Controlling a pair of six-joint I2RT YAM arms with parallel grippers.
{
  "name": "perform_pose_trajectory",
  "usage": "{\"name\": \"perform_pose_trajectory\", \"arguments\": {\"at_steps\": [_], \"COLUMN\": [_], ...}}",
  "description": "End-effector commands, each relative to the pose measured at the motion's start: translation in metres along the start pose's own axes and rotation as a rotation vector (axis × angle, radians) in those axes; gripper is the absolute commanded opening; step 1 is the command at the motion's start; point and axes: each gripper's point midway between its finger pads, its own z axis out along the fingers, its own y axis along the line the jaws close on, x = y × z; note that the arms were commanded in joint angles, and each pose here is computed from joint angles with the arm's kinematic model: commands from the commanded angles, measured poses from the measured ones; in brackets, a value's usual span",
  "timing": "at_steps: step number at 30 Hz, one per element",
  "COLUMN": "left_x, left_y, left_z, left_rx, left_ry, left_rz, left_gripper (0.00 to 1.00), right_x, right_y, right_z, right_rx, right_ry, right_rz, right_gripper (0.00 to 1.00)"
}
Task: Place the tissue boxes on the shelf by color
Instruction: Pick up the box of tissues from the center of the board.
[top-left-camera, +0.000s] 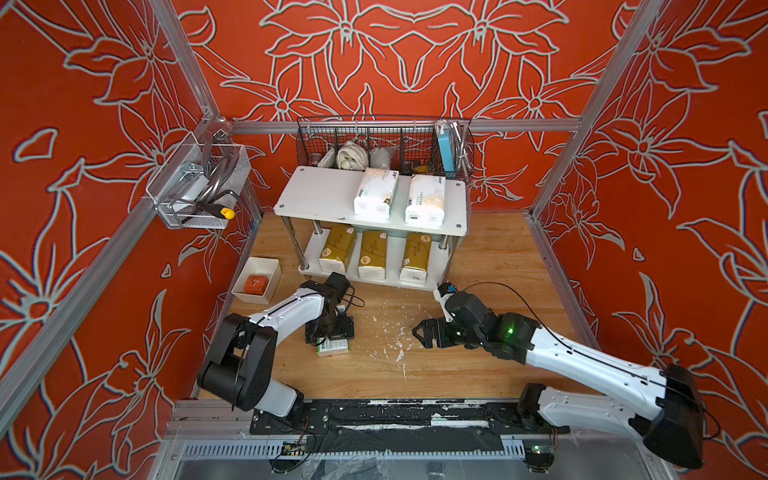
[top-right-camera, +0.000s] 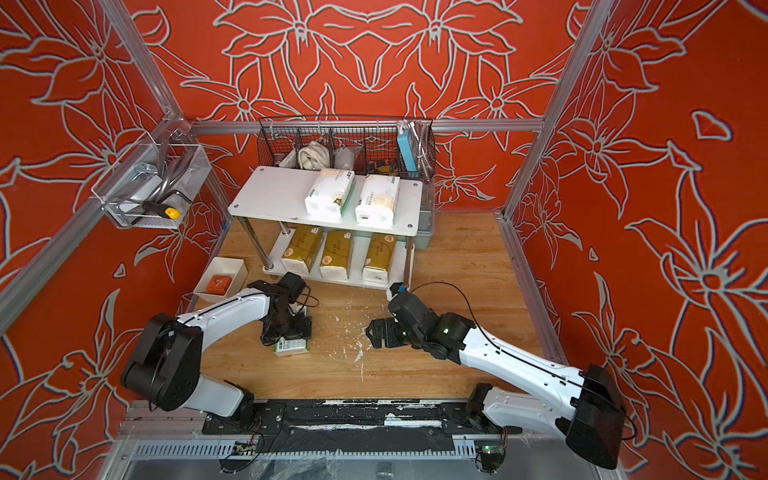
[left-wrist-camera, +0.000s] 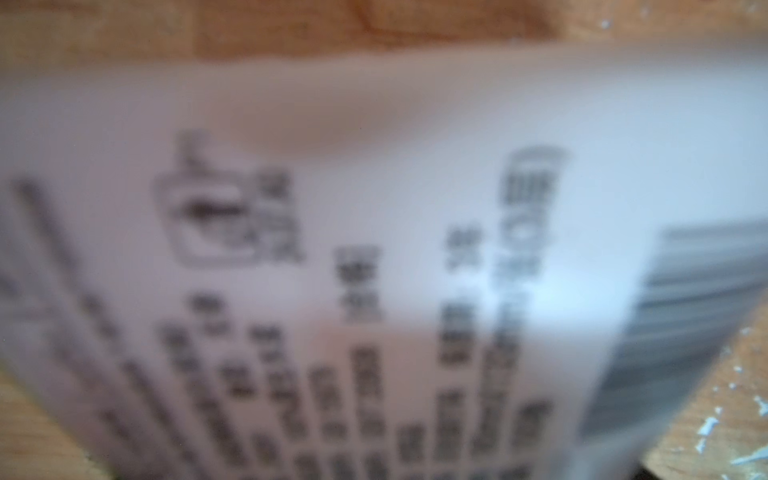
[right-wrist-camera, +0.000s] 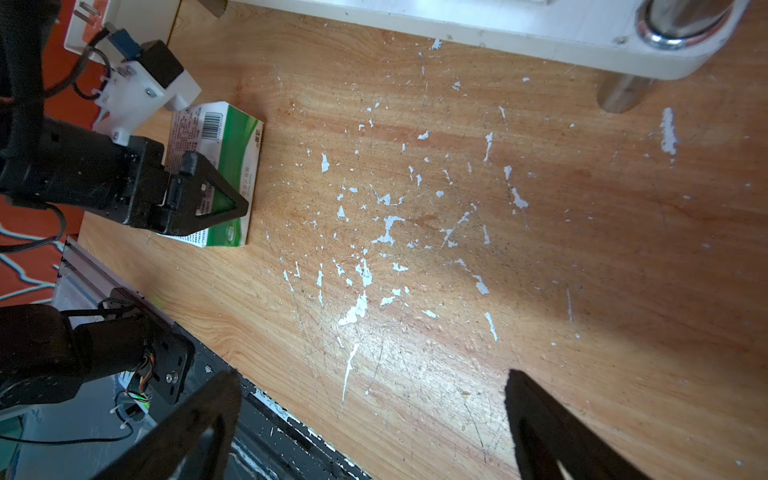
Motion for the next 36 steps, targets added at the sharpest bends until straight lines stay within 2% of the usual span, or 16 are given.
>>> {"name": "perform_pose_trajectory", "arguments": {"at_steps": [1, 4, 6, 9, 15, 19, 22, 27, 31, 36], "left_x": [-0.001, 0.004, 0.009, 0.019, 0.051, 0.062, 0.065, 0.069, 0.071, 0.073], "left_y": [-0.016, -0.030, -0.043, -0.068, -0.111, -0.123, -0.129, -0.137, -0.139, -0.141], "left_z": [-0.013, -0.033, -0.052, -0.095, -0.192, -0.231, -0.256, -0.289, -0.311, -0.324], "left_rx": [0.067, 0.164, 0.269, 0.493, 1.008, 1.227, 1.348, 1.473, 1.523, 1.538], "left_ry": [-0.025, -0.052, -0.085, -0.164, -0.306, -0.337, -0.339, -0.321, -0.316, -0.312], "left_rz": [0.015, 0.029, 0.046, 0.091, 0.183, 0.196, 0.208, 0.240, 0.266, 0.283], "left_gripper": [0.77, 0.70, 0.69, 0.71, 0.77, 0.78, 0.78, 0.81, 0.83, 0.84], "right_x": [-0.001, 0.000, 0.000, -0.002, -0.020, -0.044, -0.067, -0.096, -0.109, -0.124], "right_y": [0.001, 0.003, 0.007, 0.016, 0.047, 0.074, 0.092, 0.117, 0.129, 0.146], "right_z": [-0.006, -0.011, -0.014, -0.021, -0.047, -0.080, -0.106, -0.140, -0.151, -0.155], "right_rx": [-0.027, -0.060, -0.099, -0.182, -0.441, -0.635, -0.778, -0.968, -1.030, -1.092], "right_ry": [-0.009, -0.017, -0.027, -0.043, -0.098, -0.161, -0.219, -0.268, -0.284, -0.271], "right_rz": [-0.003, 0.002, 0.011, 0.035, 0.127, 0.165, 0.193, 0.183, 0.159, 0.129], "right_gripper": [0.99, 0.99, 0.99, 0.99, 0.99, 0.99, 0.99, 0.99, 0.99, 0.99]}}
